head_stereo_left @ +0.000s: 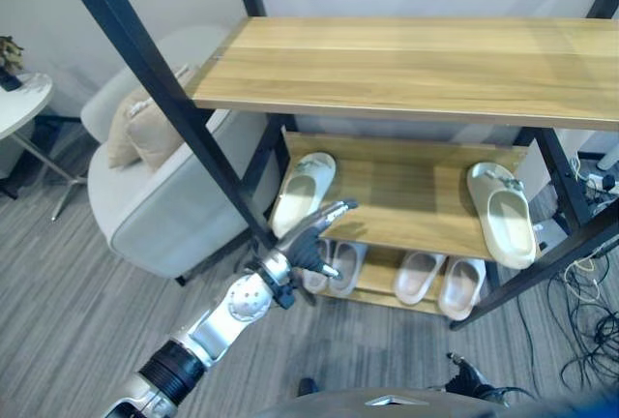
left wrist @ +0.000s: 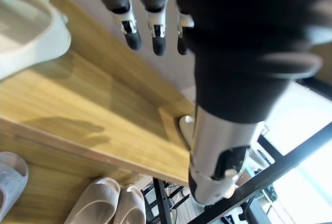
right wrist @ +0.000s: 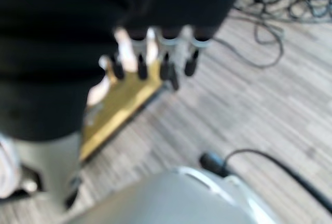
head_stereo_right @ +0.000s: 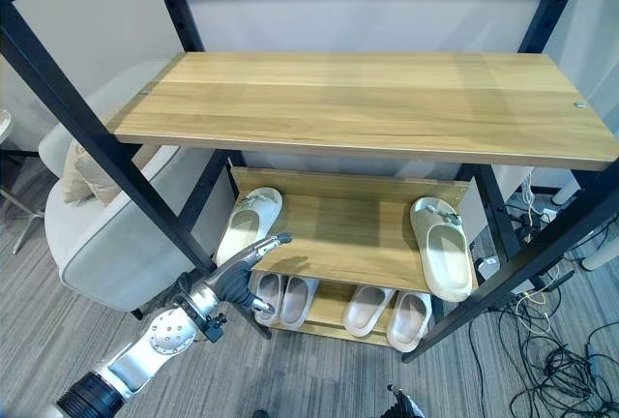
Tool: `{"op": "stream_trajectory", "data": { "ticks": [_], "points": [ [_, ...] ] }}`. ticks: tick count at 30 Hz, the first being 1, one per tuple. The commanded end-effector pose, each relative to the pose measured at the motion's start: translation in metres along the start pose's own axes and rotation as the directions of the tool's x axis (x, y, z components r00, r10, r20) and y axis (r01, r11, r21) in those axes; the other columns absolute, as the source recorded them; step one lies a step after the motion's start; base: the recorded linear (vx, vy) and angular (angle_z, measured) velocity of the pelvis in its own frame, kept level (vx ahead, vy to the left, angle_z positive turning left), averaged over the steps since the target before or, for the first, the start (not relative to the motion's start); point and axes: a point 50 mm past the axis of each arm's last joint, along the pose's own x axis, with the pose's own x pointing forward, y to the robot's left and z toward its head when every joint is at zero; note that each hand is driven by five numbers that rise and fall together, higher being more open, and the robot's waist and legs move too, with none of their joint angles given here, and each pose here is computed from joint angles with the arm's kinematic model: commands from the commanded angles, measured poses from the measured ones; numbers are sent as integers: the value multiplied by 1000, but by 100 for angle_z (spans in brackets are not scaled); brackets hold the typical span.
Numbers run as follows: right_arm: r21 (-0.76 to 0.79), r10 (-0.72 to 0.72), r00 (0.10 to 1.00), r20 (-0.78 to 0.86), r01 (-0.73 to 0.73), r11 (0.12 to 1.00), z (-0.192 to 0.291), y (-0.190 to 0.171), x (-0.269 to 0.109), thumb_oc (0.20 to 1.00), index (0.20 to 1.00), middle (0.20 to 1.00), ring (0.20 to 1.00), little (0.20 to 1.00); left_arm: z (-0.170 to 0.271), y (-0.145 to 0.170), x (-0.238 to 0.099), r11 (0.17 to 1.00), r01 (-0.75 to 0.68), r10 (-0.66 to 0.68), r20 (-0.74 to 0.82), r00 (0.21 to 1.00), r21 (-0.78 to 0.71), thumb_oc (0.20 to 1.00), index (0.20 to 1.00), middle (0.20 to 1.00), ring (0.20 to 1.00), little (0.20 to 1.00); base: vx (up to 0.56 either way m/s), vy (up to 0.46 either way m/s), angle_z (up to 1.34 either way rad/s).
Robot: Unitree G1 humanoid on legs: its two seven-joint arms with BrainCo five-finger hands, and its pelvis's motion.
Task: Arrange the slippers neatly on the shoe rack.
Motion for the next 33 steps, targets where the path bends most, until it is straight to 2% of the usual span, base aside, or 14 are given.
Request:
{"op": "stream_trajectory", "data": {
  "ticks": [1, 6, 7, 10, 17, 22, 23, 33],
  "points": [
    [-21, 42, 998, 39, -41, 999, 6, 22, -5, 1000, 1000, 1000, 1000, 1000, 9, 24, 13, 990, -111, 103, 87, 991, 90, 1000, 1000, 1000, 1000, 1000, 28, -7, -7],
    [-44, 34, 999, 42, -32, 999, 4, 19, -5, 1000, 1000, 1000, 1000, 1000, -8, 17, 20, 980, -98, 95, 26, 995, 174, 1000, 1000, 1000, 1000, 1000, 12, -1, -2],
    [-50, 29, 999, 39, -27, 998, 1, 19, -6, 1000, 1000, 1000, 1000, 1000, -10, 21, 24, 968, -100, 97, 24, 995, 229, 1000, 1000, 1000, 1000, 1000, 0, 0, 0],
    [-48, 26, 999, 24, -25, 999, -5, 20, -8, 1000, 1000, 1000, 1000, 1000, -15, 27, 28, 954, -123, 124, 14, 992, 274, 1000, 1000, 1000, 1000, 1000, 2, 11, 0],
    [-50, 32, 999, 2, -32, 998, -14, 23, -11, 1000, 1000, 1000, 1000, 1000, -19, 49, 32, 923, -207, 217, 5, 976, 324, 1000, 1000, 1000, 1000, 1000, 0, 0, 0],
    [-51, 32, 999, 3, -32, 998, -14, 23, -11, 1000, 1000, 1000, 1000, 1000, -19, 49, 31, 923, -207, 217, 5, 976, 324, 1000, 1000, 1000, 1000, 1000, 11, 3, 0],
    [-60, 34, 999, 4, -34, 998, -15, 21, -11, 1000, 1000, 1000, 1000, 1000, -19, 63, 33, 901, -250, 262, 16, 965, 355, 1000, 1000, 1000, 1000, 1000, 64, 20, 0],
    [-54, 4, 1000, 27, -2, 999, -8, 11, -7, 1000, 1000, 1000, 1000, 1000, -25, 96, 42, 825, -301, 342, 3, 940, 478, 1000, 1000, 1000, 1000, 1000, 8, 4, -1]
  ]
}}
